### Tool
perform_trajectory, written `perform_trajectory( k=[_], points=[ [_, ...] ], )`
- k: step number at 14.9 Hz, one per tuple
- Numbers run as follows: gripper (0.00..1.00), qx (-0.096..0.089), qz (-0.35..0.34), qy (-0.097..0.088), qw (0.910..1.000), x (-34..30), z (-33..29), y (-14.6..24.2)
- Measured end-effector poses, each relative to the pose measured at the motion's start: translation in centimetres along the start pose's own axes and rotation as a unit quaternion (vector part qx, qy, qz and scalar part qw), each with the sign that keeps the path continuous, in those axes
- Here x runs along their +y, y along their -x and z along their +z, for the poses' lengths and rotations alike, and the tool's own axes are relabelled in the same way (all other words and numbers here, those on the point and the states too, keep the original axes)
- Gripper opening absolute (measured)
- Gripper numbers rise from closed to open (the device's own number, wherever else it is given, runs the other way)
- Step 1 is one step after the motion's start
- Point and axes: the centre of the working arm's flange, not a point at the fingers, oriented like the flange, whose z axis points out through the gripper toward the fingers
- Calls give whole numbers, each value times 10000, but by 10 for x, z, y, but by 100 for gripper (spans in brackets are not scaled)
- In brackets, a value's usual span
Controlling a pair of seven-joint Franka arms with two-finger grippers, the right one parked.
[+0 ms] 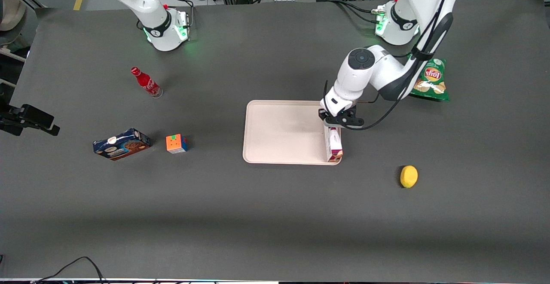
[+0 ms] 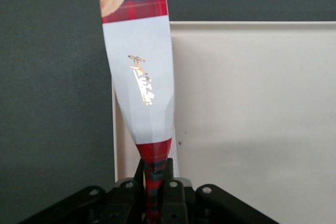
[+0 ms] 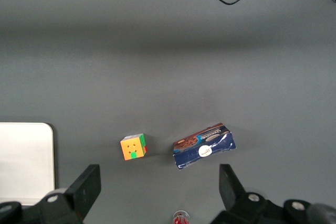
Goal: Place red cookie box on tray
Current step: 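Lower the upright cookie box onto the tray's rim area, then open the left gripper and raise it off the box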
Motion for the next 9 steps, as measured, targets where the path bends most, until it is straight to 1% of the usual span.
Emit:
perform_trajectory(
  k=[2,3,4,5,6,7,8,9],
  points=[
    [17,-25,-5,4,10000,0,2,1],
    [23,-31,-8,7,10000,0,3,1],
    [26,-27,-11,11,10000,0,3,1],
    [28,-23,-14,13,10000,0,3,1],
    [35,-9,-22,23,10000,0,2,-1],
    [44,12,-30,32,10000,0,1,-3],
    [54,35,-41,40,10000,0,0,-5],
    [66,59,-53,48,10000,0,-2,-8]
  ],
)
